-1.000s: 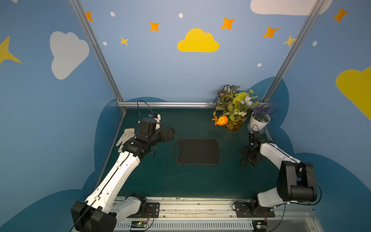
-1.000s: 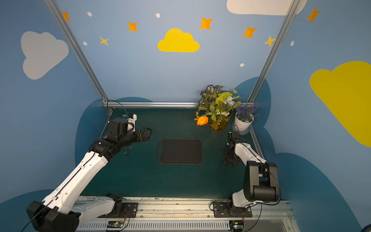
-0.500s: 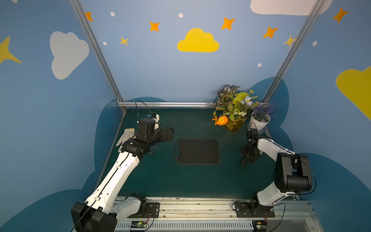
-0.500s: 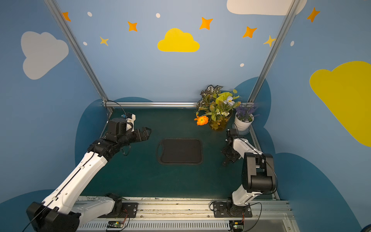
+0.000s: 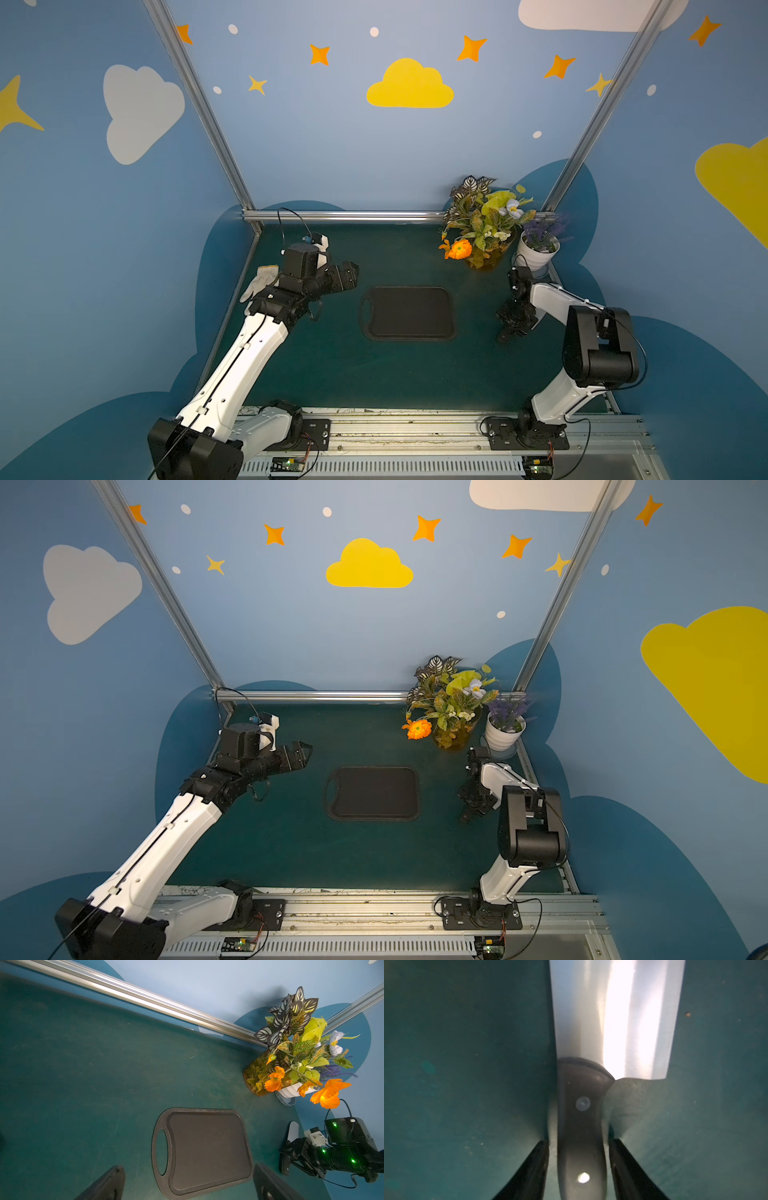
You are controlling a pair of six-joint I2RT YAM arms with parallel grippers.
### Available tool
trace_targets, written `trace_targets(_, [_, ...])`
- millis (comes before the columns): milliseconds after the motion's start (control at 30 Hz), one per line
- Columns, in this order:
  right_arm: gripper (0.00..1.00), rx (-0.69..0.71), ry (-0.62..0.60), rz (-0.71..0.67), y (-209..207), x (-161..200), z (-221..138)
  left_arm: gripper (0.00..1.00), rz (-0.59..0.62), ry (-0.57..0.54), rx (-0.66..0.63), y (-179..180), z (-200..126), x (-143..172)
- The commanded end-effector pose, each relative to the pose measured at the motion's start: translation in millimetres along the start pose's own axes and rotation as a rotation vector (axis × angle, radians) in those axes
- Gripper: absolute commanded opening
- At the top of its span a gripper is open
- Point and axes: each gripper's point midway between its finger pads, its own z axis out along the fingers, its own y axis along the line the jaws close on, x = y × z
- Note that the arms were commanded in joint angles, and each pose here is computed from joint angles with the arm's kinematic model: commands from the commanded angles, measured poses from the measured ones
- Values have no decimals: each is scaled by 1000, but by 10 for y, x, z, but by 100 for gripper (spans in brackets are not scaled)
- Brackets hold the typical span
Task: Align the knife with the edge of the cutting board
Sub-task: Pick up the knife at the center of the board.
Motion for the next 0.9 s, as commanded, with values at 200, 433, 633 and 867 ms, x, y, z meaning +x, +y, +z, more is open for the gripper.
trace_targets(200, [49, 58, 16, -20, -115, 47, 76, 100, -16, 10, 12, 11, 53, 15])
trace_targets(433, [38, 77, 29, -34, -183, 106, 174, 100, -19, 16, 11, 21, 69, 29])
trace_targets(633, [32, 66, 27, -44, -164, 125, 183, 100, -21, 17, 11, 24, 70, 30])
trace_targets(867, [14, 52, -3, -77, -151, 117, 119, 100, -19, 22, 12, 27, 85, 31])
